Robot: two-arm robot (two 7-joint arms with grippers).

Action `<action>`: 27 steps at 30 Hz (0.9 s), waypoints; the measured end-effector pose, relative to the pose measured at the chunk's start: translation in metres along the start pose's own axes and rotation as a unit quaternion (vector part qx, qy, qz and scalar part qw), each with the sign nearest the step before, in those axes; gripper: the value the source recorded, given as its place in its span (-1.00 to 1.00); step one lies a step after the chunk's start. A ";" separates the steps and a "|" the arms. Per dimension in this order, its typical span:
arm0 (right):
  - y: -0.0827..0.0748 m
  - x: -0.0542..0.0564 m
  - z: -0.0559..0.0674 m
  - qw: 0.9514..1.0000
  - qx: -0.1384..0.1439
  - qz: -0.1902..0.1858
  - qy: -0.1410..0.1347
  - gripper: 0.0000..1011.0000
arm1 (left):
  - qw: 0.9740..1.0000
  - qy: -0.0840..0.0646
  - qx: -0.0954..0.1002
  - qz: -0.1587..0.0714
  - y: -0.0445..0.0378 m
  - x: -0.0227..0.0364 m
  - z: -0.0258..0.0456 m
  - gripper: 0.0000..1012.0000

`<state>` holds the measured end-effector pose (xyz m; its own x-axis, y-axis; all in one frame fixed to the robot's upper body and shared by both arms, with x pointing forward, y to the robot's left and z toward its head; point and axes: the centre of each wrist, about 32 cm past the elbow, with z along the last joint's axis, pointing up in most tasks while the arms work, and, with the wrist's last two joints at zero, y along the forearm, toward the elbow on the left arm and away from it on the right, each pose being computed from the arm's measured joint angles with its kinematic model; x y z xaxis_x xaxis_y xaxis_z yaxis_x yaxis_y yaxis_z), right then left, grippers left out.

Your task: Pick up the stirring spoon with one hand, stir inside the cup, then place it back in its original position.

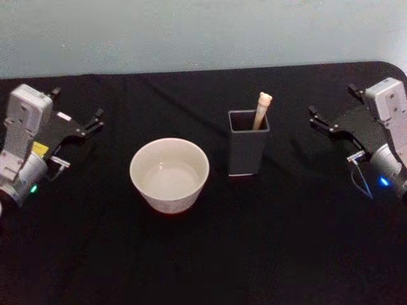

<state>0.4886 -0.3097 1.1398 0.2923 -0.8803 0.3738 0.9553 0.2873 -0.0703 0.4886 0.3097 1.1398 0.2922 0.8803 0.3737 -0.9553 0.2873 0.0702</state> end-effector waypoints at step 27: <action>-0.021 0.008 0.030 0.992 0.020 0.097 0.071 0.98 | 1.000 0.000 0.000 0.000 0.0000 0.0000 0.0000 0.98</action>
<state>0.4700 -0.3117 1.1719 0.4772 -0.8504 0.2215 0.8784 0.4694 -0.0903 0.4886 0.3097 1.1398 0.2922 0.8803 0.3737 -0.9553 0.2873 0.0702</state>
